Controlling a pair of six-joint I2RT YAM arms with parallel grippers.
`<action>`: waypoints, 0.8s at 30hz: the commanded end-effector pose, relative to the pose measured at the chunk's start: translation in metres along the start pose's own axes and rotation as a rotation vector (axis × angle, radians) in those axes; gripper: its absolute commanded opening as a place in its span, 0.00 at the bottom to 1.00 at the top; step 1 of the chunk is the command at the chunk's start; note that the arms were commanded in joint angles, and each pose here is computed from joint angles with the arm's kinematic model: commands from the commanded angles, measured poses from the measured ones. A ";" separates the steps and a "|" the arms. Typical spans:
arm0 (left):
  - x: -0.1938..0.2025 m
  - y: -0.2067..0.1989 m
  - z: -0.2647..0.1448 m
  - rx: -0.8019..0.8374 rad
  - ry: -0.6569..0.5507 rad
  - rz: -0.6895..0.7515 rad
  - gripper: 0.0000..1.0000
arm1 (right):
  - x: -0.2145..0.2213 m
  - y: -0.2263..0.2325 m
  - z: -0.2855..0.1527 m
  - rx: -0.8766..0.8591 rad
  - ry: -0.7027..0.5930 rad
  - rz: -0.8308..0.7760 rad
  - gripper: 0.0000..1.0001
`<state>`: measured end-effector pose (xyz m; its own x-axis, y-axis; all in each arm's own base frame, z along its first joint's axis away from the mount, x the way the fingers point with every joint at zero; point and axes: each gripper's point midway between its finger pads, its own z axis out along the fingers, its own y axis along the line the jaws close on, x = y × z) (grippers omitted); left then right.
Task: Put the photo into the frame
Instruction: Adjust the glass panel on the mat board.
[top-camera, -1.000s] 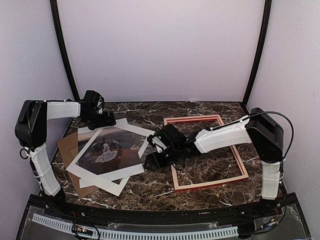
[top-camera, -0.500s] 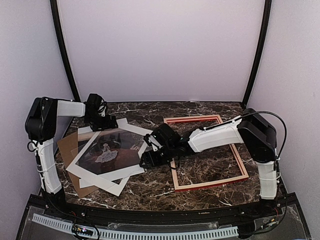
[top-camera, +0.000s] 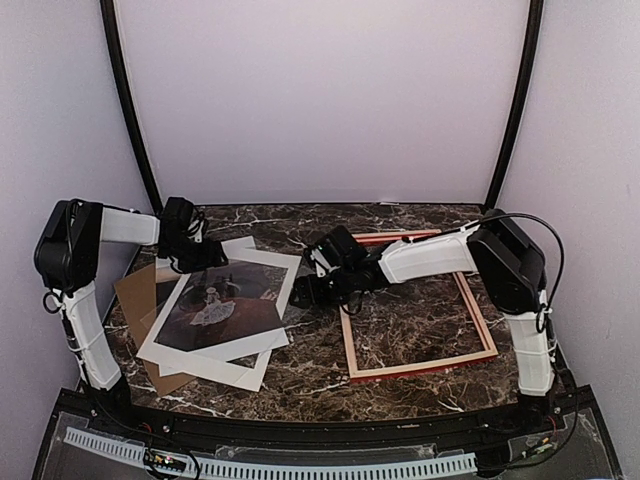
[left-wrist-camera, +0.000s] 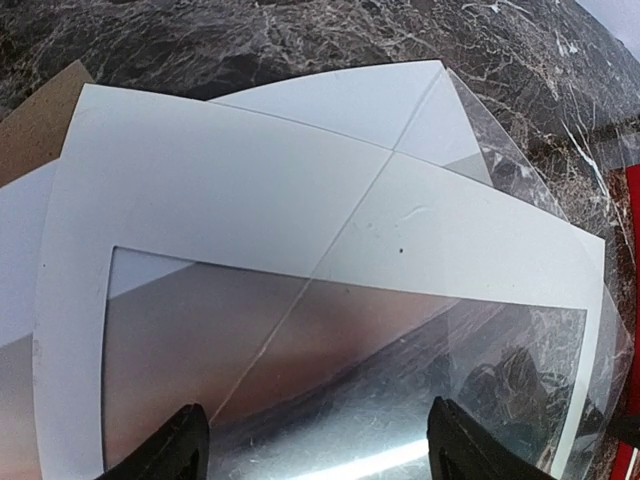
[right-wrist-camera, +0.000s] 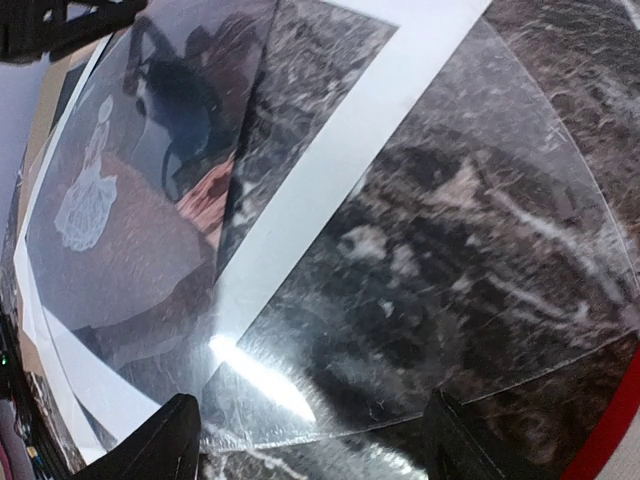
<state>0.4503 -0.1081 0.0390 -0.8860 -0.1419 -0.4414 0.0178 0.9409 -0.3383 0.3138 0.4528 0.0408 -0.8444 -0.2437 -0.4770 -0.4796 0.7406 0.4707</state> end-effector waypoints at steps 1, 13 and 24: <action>0.050 -0.006 0.000 0.030 0.121 -0.044 0.75 | -0.002 -0.025 0.016 0.047 0.030 0.014 0.78; 0.100 -0.060 -0.029 0.168 0.146 0.003 0.65 | -0.038 -0.047 0.025 0.048 0.043 -0.008 0.78; 0.089 -0.052 -0.064 0.087 0.025 0.007 0.74 | -0.037 -0.052 -0.020 0.125 0.005 -0.016 0.78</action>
<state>0.3338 -0.1610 0.0512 -0.9241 -0.1030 -0.3681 0.0810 0.8884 -0.4519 0.3826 0.4358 0.0412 -0.8253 -0.2578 -0.5023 -0.4856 0.7781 0.3985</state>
